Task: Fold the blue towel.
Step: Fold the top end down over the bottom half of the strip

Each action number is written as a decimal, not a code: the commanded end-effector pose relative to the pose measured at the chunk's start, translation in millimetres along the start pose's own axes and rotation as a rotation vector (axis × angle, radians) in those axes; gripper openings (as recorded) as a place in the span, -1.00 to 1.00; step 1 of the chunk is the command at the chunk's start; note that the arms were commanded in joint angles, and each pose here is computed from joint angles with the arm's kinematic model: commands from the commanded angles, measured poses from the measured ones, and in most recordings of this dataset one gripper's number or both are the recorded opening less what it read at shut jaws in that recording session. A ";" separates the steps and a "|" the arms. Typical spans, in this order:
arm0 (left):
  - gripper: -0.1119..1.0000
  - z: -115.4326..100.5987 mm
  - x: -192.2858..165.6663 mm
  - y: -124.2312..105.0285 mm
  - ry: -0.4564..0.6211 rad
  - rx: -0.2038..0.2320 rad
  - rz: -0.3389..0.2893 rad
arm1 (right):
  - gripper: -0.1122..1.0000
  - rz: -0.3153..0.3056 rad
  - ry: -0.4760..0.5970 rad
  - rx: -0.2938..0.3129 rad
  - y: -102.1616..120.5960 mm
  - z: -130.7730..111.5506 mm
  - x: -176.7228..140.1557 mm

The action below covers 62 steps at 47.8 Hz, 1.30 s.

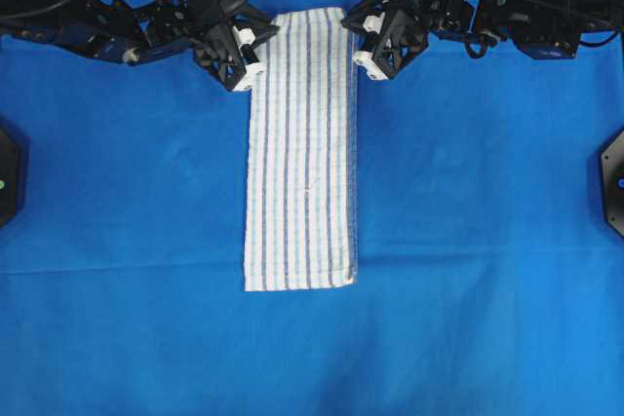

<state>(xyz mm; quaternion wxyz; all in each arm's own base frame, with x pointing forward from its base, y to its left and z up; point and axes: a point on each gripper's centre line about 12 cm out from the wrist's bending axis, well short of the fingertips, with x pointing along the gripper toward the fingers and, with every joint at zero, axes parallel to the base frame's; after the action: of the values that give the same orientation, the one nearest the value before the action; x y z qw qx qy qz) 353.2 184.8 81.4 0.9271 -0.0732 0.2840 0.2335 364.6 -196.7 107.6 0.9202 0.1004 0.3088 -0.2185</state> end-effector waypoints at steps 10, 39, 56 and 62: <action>-0.71 21.4 -21.4 -8.5 -0.067 0.012 -0.019 | -0.67 0.027 -0.056 -0.015 14.0 16.9 -17.4; -0.71 6.0 -96.4 -118.2 -0.085 0.153 -0.303 | -0.67 0.274 -0.073 -0.162 122.6 -7.7 -83.3; -0.71 -21.5 -123.2 -184.1 -0.013 0.236 -0.483 | -0.67 0.408 -0.014 -0.232 181.5 -35.4 -102.4; -0.71 -26.4 -129.1 -196.6 -0.009 0.255 -0.518 | -0.67 0.441 -0.001 -0.245 195.6 -42.5 -107.9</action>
<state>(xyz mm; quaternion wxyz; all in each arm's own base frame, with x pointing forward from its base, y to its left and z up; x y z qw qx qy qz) 336.9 -38.3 126.5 0.9562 -0.0267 0.2889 -0.0379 355.3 17.5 142.1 0.9482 0.0521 0.3128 0.0162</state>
